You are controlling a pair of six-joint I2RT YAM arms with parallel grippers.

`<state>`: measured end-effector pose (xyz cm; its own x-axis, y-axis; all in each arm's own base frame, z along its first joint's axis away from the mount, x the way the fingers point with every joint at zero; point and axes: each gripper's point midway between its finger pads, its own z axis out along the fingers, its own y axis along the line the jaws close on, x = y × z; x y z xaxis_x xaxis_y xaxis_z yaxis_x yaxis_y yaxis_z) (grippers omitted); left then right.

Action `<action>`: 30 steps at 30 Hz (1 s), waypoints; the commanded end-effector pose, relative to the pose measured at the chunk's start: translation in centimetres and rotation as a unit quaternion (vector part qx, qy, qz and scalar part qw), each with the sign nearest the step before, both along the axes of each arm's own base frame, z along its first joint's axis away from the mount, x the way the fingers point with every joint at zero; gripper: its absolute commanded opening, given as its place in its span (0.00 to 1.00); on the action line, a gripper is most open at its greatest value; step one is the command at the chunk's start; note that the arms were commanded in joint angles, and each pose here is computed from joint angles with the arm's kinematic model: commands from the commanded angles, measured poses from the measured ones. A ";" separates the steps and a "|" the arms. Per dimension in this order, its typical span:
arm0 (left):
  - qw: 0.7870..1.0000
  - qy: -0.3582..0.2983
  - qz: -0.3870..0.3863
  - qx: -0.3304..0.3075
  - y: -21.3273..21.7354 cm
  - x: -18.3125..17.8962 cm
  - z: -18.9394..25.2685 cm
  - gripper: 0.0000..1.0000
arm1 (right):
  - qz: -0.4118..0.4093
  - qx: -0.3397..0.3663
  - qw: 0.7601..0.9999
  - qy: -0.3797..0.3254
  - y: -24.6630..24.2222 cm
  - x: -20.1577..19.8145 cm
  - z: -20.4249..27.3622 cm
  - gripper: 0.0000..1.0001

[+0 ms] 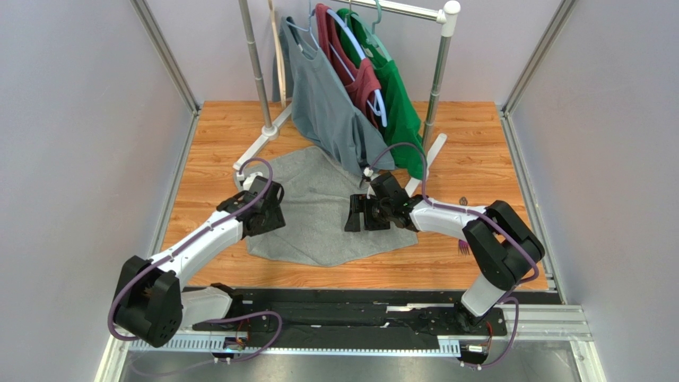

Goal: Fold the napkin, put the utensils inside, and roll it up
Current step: Flatten out the napkin at the center of the board.

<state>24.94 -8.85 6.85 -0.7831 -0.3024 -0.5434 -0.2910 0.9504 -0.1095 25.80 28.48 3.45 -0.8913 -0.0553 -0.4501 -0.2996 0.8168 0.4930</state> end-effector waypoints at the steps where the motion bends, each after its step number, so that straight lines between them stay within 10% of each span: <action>1: 1.000 0.005 0.021 -0.002 0.1 0.0 -1.6 0.61 | -0.001 -0.033 0.999 0.028 -1.6 -1.4 -1.8 0.75; 19: 0.998 0.008 0.063 0.030 1.5 0.4 -4.2 0.64 | -0.002 -0.023 0.999 0.028 -1.2 -1.4 -1.2 0.75; 30: 0.998 0.018 0.056 0.015 1.4 -0.9 -4.4 0.50 | -0.003 -0.019 0.999 0.027 -1.1 -1.3 -1.0 0.75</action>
<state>24.38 -7.53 2.22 -0.7783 -0.3518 -0.5201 -0.3881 0.9207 -0.0420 25.73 28.56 3.50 -0.8932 -0.0528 -0.4466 -0.2975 0.8141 0.4988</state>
